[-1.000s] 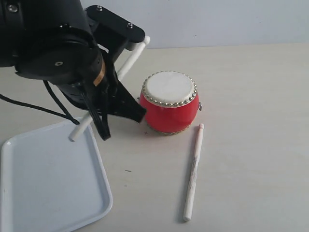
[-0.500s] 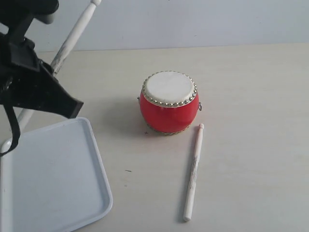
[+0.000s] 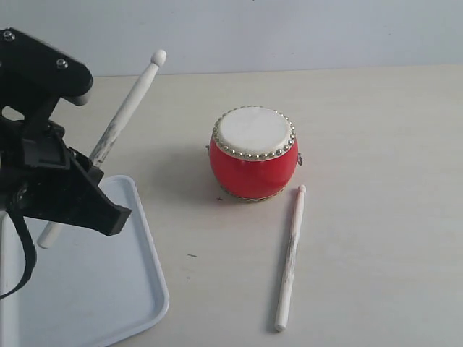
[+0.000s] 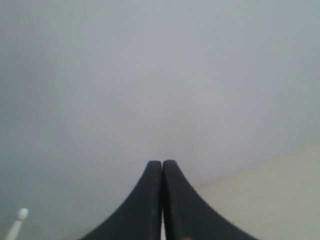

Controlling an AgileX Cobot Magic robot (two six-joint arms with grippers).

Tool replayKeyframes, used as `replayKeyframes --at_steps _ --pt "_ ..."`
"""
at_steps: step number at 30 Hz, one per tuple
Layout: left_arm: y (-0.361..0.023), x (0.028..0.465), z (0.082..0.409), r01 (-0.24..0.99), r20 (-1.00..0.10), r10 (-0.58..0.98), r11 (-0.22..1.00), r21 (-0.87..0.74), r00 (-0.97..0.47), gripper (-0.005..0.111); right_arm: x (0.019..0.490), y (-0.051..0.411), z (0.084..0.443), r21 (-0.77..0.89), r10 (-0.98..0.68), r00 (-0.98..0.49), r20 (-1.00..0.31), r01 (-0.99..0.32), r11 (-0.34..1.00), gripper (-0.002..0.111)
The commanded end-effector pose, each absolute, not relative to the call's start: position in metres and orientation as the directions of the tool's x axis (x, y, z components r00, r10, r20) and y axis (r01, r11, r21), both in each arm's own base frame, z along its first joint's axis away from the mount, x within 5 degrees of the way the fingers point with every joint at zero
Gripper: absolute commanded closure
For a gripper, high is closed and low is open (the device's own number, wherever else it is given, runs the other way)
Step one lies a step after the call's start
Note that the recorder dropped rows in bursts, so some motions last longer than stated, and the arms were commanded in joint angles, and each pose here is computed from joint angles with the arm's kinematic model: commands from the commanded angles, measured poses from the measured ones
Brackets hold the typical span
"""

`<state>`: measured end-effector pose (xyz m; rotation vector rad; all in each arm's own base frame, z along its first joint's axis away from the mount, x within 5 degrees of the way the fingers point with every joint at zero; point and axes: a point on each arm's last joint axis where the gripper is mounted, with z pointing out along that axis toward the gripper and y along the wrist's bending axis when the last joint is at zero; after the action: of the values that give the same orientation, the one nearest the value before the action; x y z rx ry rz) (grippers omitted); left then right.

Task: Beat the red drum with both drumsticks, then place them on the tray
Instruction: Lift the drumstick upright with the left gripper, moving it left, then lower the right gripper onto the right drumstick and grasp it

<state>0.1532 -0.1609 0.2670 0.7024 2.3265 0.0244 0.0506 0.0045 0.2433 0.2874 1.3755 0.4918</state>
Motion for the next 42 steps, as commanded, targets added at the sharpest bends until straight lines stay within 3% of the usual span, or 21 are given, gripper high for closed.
replayKeyframes --at_steps 1,5,11,17,21,26,32,42 --pt "-0.162 0.152 0.267 0.482 -0.632 0.476 0.857 0.179 -0.611 0.107 0.045 0.009 0.291 0.401 0.438 0.097 -0.894 -0.263 0.878 0.108" --pt "-0.165 0.152 0.269 0.498 -0.653 0.468 0.853 0.158 -0.596 0.107 0.063 0.022 0.321 0.352 0.348 -0.073 -0.935 -0.322 0.879 0.108" --pt "-0.166 0.152 0.268 0.501 -0.656 0.465 0.852 0.151 -0.594 0.107 0.120 0.067 0.329 0.290 0.116 -0.398 -0.910 -0.412 0.864 0.108" --pt "-0.166 0.152 0.268 0.500 -0.655 0.463 0.853 0.148 -0.597 0.107 0.179 0.105 0.317 0.238 -0.104 -0.662 -0.742 -0.406 0.882 0.108" --pt "-0.166 0.152 0.268 0.499 -0.657 0.460 0.854 0.144 -0.597 0.107 0.210 0.120 0.290 0.200 -0.203 -0.802 -0.562 -0.370 0.907 0.108" --pt "-0.166 0.152 0.268 0.499 -0.657 0.459 0.855 0.143 -0.598 0.107 0.236 0.126 0.251 0.122 -0.231 -0.890 -0.392 -0.299 0.946 0.096" --pt "-0.166 0.152 0.268 0.492 -0.659 0.449 0.860 0.136 -0.603 0.107 0.251 0.136 0.208 0.122 -0.203 -0.945 -0.256 -0.240 0.963 0.060" --pt "-0.166 0.152 0.268 0.492 -0.659 0.449 0.860 0.136 -0.603 0.107 0.270 0.147 0.164 0.157 -0.105 -0.972 -0.209 -0.139 0.978 0.057"
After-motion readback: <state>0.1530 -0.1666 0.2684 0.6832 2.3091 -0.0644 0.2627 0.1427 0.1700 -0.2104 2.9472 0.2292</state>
